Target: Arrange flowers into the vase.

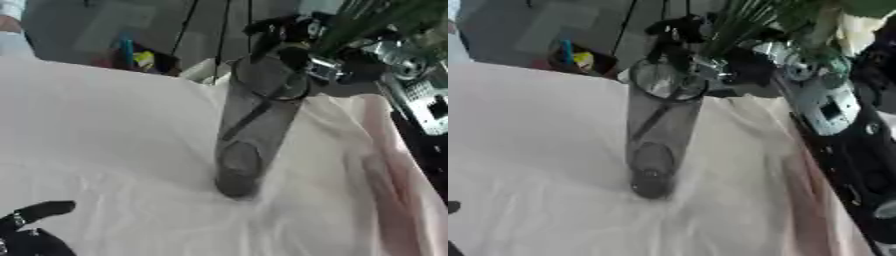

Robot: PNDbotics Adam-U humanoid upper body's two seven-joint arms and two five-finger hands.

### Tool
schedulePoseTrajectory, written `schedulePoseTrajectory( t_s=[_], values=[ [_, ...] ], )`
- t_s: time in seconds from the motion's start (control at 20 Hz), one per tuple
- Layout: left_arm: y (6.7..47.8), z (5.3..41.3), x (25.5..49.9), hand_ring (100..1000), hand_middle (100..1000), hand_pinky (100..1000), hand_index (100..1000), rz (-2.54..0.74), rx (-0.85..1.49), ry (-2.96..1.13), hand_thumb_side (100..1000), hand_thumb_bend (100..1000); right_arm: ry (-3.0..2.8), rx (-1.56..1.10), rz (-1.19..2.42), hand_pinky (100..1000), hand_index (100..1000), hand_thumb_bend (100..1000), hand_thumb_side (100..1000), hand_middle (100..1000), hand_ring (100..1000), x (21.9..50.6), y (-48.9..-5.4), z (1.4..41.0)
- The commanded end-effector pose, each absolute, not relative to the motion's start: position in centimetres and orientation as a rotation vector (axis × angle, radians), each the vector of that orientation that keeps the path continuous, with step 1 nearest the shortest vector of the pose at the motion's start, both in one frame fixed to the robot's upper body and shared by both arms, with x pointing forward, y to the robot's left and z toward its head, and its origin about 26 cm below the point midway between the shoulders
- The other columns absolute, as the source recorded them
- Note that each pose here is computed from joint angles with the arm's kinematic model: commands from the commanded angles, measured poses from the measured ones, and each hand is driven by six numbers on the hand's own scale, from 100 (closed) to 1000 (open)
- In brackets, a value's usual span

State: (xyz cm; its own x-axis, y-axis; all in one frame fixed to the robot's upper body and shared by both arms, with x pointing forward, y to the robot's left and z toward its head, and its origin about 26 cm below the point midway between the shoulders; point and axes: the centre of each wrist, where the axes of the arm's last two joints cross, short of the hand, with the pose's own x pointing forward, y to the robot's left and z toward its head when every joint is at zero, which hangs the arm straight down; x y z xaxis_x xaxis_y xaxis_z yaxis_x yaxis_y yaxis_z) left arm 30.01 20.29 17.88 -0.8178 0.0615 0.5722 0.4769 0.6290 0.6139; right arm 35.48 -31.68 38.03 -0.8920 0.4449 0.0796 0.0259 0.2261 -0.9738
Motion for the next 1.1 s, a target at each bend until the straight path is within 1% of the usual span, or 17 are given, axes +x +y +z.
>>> schedulePoseTrajectory(
  t_s=[0.05,0.3,0.75,1.1],
  values=[
    [20.1,18.4,29.7,621,893,420,763,-1.118,-0.424,-2.358,1000,100,-2.185,-0.485,1.728,811,865,100,1000,736,1000,34.6,-32.6,39.8],
    [20.1,18.4,29.7,622,894,420,763,-1.123,-0.424,-2.355,1000,100,-2.198,-0.482,1.772,820,913,100,1000,774,1000,34.5,-32.7,39.9],
    [20.2,18.4,29.7,623,895,420,762,-1.129,-0.426,-2.351,1000,100,-2.145,-0.48,1.82,823,920,100,1000,781,1000,35.4,-33.5,39.8],
    [20.1,18.4,29.7,624,896,420,762,-1.135,-0.426,-2.347,1000,100,-2.139,-0.482,1.826,827,934,100,1000,789,1000,35.3,-33.8,39.7]
  ],
)
